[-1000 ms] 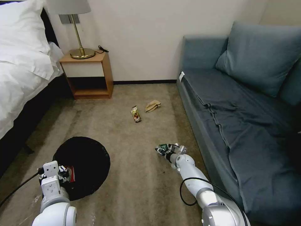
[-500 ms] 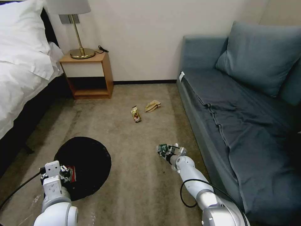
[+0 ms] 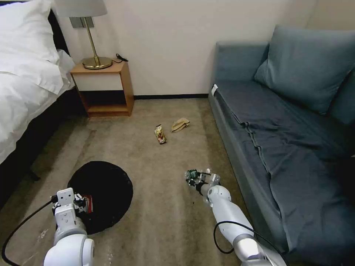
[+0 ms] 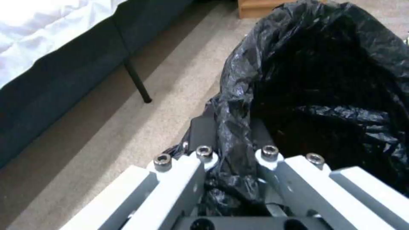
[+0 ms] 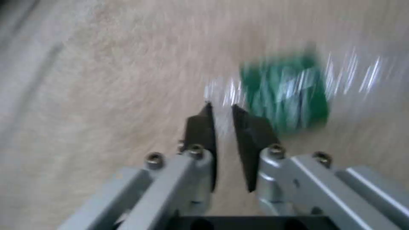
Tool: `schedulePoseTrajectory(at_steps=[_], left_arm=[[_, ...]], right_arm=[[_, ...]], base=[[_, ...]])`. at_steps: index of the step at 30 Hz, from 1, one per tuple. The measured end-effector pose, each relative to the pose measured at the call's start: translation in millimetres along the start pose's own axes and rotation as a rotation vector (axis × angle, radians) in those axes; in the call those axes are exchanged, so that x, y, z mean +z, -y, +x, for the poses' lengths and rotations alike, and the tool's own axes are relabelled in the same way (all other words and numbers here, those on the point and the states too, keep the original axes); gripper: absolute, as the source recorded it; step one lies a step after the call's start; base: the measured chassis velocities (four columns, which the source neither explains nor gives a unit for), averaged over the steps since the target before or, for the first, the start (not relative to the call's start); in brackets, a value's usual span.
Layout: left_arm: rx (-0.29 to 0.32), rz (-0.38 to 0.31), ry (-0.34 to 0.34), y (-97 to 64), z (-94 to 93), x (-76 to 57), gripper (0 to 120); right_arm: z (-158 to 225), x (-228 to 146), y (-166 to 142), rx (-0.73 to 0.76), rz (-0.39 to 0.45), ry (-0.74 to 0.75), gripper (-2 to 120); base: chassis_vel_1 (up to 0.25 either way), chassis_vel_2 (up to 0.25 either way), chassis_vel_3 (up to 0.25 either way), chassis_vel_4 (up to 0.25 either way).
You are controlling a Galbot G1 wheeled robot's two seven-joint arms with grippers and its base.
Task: Pick up the trash bin, then pick up the garbage on the floor and place it into the trash bin.
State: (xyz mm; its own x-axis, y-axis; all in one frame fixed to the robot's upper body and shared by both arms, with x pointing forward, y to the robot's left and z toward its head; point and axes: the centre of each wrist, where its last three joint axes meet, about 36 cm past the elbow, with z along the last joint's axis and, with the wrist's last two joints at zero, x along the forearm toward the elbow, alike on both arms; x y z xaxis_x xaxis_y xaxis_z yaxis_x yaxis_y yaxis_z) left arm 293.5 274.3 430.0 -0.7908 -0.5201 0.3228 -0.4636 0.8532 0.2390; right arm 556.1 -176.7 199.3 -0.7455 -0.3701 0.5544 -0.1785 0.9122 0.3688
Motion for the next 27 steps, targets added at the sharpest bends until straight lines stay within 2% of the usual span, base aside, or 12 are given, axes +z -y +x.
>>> schedulePoseTrajectory(at_steps=[1, 2, 8, 10, 11, 13, 15, 19, 22, 23, 25, 27], left_arm=[[0.0, 0.0, 0.0, 0.0, 0.0, 0.0, 4], [0.001, 0.002, -0.002, 0.3, -1.0, 0.5, 4], [0.01, 0.004, -0.013, 4.6, -6.1, 3.9, 4], [0.011, 0.004, -0.014, 4.9, -6.3, 4.0, 4], [0.015, 0.006, -0.015, 6.8, -7.5, 4.3, 4], [0.017, 0.006, -0.015, 7.4, -7.9, 4.3, 4], [0.02, 0.009, -0.016, 8.1, -8.3, 4.4, 4], [0.02, 0.011, -0.016, 7.8, -8.4, 4.5, 4], [0.021, 0.014, -0.016, 7.4, -8.5, 4.4, 4], [0.021, 0.014, -0.016, 7.4, -8.5, 4.4, 4], [0.023, 0.016, -0.015, 7.7, -8.5, 3.8, 4], [0.024, 0.019, -0.016, 7.7, -8.4, 2.9, 4]], right_arm=[[0.0, 0.0, 0.0, 0.0, 0.0, 0.0, 13], [-0.4, -3.0, -0.8, 0.008, 0.128, 0.041, 19], [-1.7, -29.0, -8.6, 0.014, 0.4, 0.154, 40], [-2.0, -30.3, -8.8, 0.017, 0.43, 0.162, 42], [-4.2, -38.4, -8.8, 0.034, 0.59, 0.198, 52], [-5.5, -41.4, -8.5, 0.046, 0.663, 0.209, 55], [-9.5, -54.5, -9.2, 0.09, 0.898, 0.224, 70], [-12.1, -68.0, -11.5, 0.127, 1.039, 0.236, 79], [-15.6, -89.6, -19.3, 0.218, 1.298, 0.259, 93], [-15.6, -89.6, -19.3, 0.218, 1.298, 0.259, 93], [-14.1, -97.5, -15.8, 0.273, 1.491, 0.242, 99], [-14.0, -98.4, -15.6, 0.286, 1.559, 0.231, 99]], base=[[0.0, 0.0, 0.0, 0.0], [0.0, 0.0, 0.0, 0.0], [0.0, 0.0, 0.0, 0.0], [0.0, 0.0, 0.0, 0.0], [0.0, 0.0, 0.0, 0.0], [0.0, 0.0, 0.0, 0.0], [0.0, 0.0, 0.0, 0.0], [0.0, 0.0, 0.0, 0.0], [0.0, 0.0, 0.0, 0.0], [0.0, 0.0, 0.0, 0.0], [0.0, 0.0, 0.0, 0.0], [0.0, 0.0, 0.0, 0.0]])
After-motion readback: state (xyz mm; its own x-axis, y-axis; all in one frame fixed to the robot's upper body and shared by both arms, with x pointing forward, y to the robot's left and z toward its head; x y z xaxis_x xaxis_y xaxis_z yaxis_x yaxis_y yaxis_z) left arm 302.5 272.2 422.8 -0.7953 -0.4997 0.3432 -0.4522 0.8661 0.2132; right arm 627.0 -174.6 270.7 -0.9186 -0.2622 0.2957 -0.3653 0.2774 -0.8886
